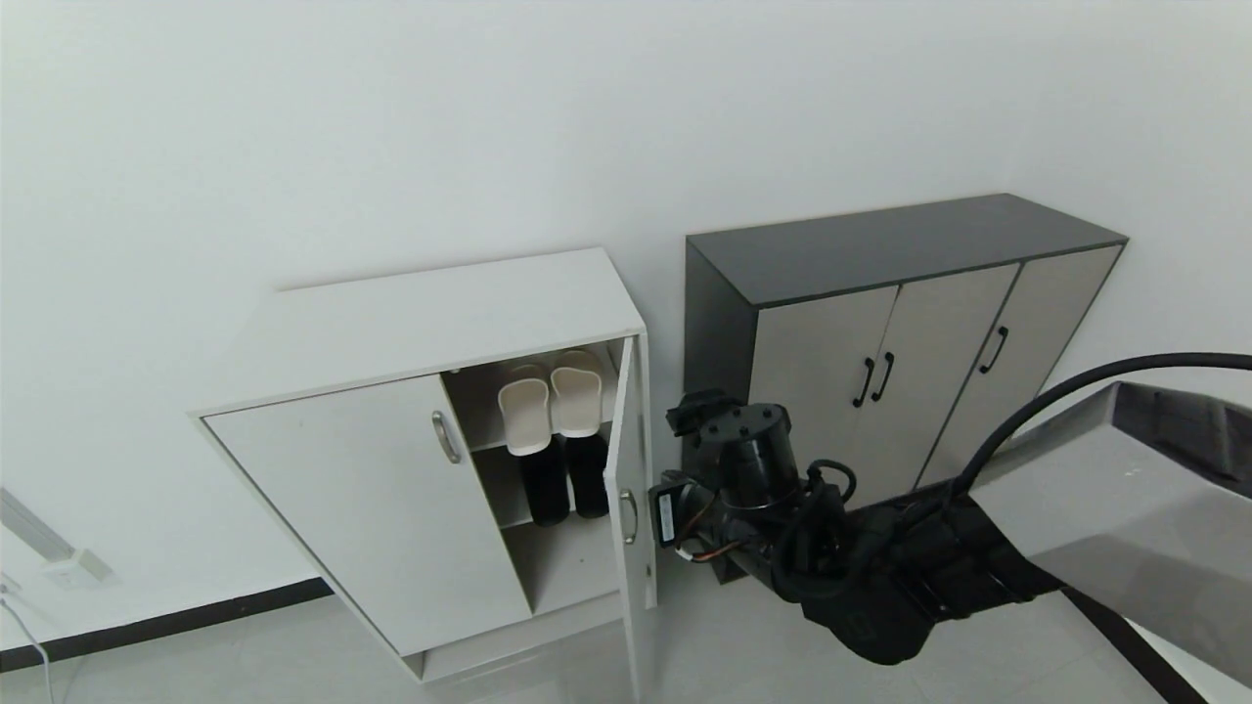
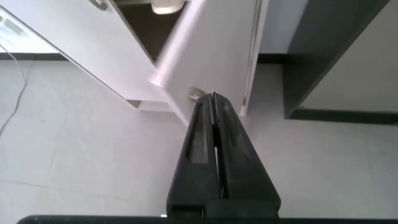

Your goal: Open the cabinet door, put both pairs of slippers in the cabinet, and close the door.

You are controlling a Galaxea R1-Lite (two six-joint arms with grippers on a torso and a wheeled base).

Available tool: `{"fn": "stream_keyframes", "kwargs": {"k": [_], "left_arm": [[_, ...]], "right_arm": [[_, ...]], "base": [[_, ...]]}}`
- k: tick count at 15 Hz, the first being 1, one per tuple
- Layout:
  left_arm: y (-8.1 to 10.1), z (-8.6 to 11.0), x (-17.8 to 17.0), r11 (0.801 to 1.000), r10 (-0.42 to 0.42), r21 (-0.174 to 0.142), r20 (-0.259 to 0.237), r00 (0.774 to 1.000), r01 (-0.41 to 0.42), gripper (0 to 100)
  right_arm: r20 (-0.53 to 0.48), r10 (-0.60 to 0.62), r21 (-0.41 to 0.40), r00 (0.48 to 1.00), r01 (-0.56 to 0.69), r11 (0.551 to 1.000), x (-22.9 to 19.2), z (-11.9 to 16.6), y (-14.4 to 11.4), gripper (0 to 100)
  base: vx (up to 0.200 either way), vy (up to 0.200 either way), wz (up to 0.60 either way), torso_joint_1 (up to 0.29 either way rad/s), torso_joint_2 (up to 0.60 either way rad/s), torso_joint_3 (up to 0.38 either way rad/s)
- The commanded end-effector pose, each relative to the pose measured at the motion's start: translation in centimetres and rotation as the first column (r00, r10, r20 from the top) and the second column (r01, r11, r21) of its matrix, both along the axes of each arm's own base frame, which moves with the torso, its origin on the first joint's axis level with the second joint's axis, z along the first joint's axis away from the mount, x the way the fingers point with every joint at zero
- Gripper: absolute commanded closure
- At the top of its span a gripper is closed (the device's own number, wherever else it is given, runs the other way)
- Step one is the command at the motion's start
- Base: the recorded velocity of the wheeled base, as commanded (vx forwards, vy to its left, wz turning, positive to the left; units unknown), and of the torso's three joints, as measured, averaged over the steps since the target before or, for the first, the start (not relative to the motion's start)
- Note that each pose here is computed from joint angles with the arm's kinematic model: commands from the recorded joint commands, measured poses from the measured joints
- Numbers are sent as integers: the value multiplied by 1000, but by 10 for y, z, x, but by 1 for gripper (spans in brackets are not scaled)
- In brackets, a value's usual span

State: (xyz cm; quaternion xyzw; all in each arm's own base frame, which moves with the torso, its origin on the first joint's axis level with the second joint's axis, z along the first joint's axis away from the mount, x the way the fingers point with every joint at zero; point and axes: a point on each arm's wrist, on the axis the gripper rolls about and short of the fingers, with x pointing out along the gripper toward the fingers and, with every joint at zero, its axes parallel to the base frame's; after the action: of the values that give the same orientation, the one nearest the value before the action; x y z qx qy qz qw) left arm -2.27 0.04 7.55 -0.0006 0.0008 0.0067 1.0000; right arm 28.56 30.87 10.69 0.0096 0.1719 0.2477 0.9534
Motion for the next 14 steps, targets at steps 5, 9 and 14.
{"fn": "stream_keyframes", "kwargs": {"k": [5,9,14], "left_arm": [[0,0,0,1000,0,0,0,1000,0,100],[0,0,0,1000,2,0,0,1000,-2,100],[0,0,0,1000,0,0,0,1000,0,100]], "right_arm": [[41,-26,14,999,25,1000,4,20,-22,100],[36,-17,10,999,16,1000,3,18,-20,100],[20,5,6,1000,-5,1000,2,14,-22,100]], "base": [[0,0,0,0,0,0],[0,0,600,4,4,0],[0,0,600,4,4,0]]}}
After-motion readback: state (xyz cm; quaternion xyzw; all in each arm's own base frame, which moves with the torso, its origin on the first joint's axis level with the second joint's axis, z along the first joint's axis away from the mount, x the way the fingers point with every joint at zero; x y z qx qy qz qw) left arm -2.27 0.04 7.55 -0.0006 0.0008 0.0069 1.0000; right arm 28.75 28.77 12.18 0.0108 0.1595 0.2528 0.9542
